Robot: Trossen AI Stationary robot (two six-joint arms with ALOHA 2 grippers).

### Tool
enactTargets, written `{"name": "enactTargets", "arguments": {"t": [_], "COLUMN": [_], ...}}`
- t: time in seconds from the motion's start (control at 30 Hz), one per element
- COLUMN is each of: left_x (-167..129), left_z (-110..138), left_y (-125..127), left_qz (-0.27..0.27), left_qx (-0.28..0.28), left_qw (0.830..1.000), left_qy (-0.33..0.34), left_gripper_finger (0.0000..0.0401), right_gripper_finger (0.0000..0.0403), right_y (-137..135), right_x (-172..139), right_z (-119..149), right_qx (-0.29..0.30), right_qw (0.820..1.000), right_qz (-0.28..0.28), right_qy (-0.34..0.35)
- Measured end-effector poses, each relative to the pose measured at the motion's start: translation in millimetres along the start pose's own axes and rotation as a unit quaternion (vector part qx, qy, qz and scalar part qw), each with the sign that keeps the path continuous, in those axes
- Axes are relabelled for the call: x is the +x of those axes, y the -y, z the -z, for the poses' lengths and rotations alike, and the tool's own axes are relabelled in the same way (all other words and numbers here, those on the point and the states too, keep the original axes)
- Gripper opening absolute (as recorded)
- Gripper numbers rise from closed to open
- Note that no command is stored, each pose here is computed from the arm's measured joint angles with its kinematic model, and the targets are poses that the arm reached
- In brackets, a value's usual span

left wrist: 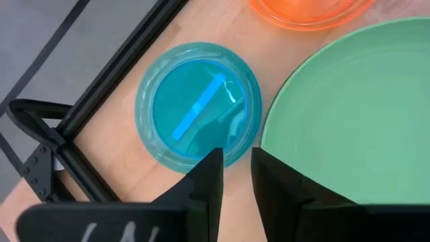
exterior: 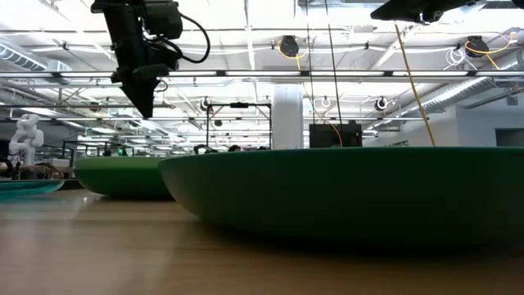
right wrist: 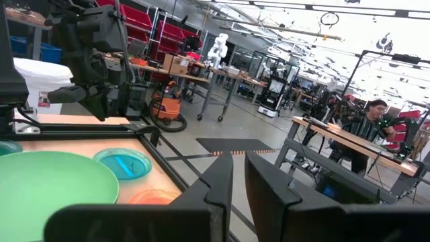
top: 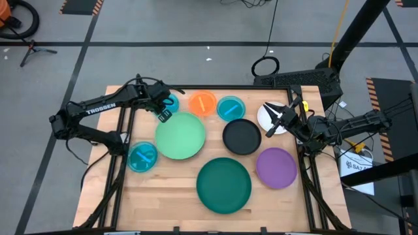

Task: Stack plastic plates
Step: Stack the dark green plate on top of the light green plate

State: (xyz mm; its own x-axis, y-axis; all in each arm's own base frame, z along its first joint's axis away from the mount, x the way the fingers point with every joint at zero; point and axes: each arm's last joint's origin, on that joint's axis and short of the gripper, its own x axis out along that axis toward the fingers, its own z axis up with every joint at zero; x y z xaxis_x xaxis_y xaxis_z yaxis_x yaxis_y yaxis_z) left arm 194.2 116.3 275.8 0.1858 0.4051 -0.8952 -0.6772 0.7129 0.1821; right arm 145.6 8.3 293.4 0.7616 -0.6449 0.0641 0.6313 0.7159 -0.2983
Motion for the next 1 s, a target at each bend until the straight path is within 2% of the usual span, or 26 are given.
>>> {"name": "enactTargets", "arguments": {"t": [0.23, 0.47, 0.57, 0.73, 0.87, 0.93, 1.0], "left_x": [-3.7, -16.6, -25.5, -42.0, -54.2, -59.9, -62.2], "left_z": [0.8, -0.5, 2.0, 10.6, 23.9, 33.5, 46.9], "left_y": [13.6, 51.8, 72.9, 104.8, 125.7, 135.6, 145.4], "left_qz": [0.015, 0.064, 0.092, 0.134, 0.159, 0.170, 0.179], "left_qx": [0.025, 0.098, 0.142, 0.182, 0.224, 0.269, 0.332], "left_qw": [0.999, 0.990, 0.978, 0.958, 0.941, 0.926, 0.903], "left_qy": [0.012, 0.083, 0.121, 0.175, 0.196, 0.202, 0.205], "left_gripper_finger": [0.0085, 0.0085, 0.0085, 0.0085, 0.0085, 0.0085, 0.0085], "right_gripper_finger": [0.0034, 0.0034, 0.0034, 0.0034, 0.0034, 0.0034, 0.0034], "right_y": [0.0, -0.1, -0.2, -0.1, -0.1, -0.1, -0.1], "right_x": [0.0, 0.0, 0.0, 0.0, 0.0, 0.0, 0.0], "right_z": [0.0, 0.2, 0.2, 0.1, 0.1, 0.2, 0.1], "right_qx": [0.000, 0.003, 0.003, 0.003, 0.021, 0.040, 0.047], "right_qw": [1.000, 1.000, 1.000, 1.000, 1.000, 0.999, 0.999], "right_qz": [0.000, 0.000, 0.000, 0.000, 0.000, -0.001, 0.000], "right_qy": [0.000, -0.001, -0.001, 0.000, -0.001, -0.001, 0.000]}}
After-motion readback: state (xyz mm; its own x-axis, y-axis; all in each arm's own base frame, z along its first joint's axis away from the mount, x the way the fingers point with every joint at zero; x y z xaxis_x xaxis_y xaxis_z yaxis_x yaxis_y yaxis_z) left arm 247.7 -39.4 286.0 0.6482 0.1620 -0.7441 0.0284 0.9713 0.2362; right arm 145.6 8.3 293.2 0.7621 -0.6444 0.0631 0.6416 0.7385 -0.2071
